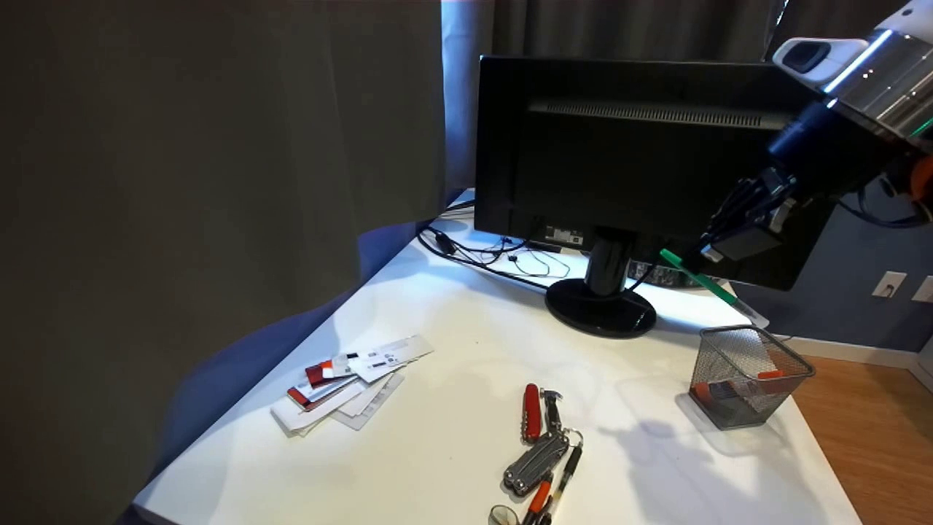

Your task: Turn the stationary holder upright, put the paper glue and green marker in the stationary holder

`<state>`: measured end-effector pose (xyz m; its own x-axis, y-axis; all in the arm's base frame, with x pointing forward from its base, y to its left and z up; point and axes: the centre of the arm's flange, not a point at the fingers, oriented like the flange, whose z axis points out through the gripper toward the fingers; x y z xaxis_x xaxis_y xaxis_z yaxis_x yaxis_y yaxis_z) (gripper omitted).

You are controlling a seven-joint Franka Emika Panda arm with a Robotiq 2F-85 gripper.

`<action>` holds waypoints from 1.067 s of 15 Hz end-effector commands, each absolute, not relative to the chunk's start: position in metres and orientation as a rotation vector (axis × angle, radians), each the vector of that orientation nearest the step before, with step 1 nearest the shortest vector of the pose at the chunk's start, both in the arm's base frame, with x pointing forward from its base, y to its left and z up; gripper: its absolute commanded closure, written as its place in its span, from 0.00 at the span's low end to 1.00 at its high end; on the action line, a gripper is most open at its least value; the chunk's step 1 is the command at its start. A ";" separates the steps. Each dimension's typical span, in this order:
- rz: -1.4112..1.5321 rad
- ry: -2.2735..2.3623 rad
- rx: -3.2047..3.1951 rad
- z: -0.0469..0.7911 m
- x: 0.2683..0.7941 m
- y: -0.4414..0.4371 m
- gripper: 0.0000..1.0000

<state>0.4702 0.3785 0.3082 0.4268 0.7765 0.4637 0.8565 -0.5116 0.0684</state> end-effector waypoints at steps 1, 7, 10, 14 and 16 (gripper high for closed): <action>-0.716 -1.456 -2.457 0.309 0.456 0.348 0.96; -0.765 -1.441 -2.431 0.299 0.450 0.329 0.96; -0.742 -1.438 -2.448 0.291 0.458 0.341 0.91; -0.740 -1.437 -2.449 0.290 0.458 0.341 0.96; -0.765 -1.431 -2.442 0.283 0.462 0.334 0.97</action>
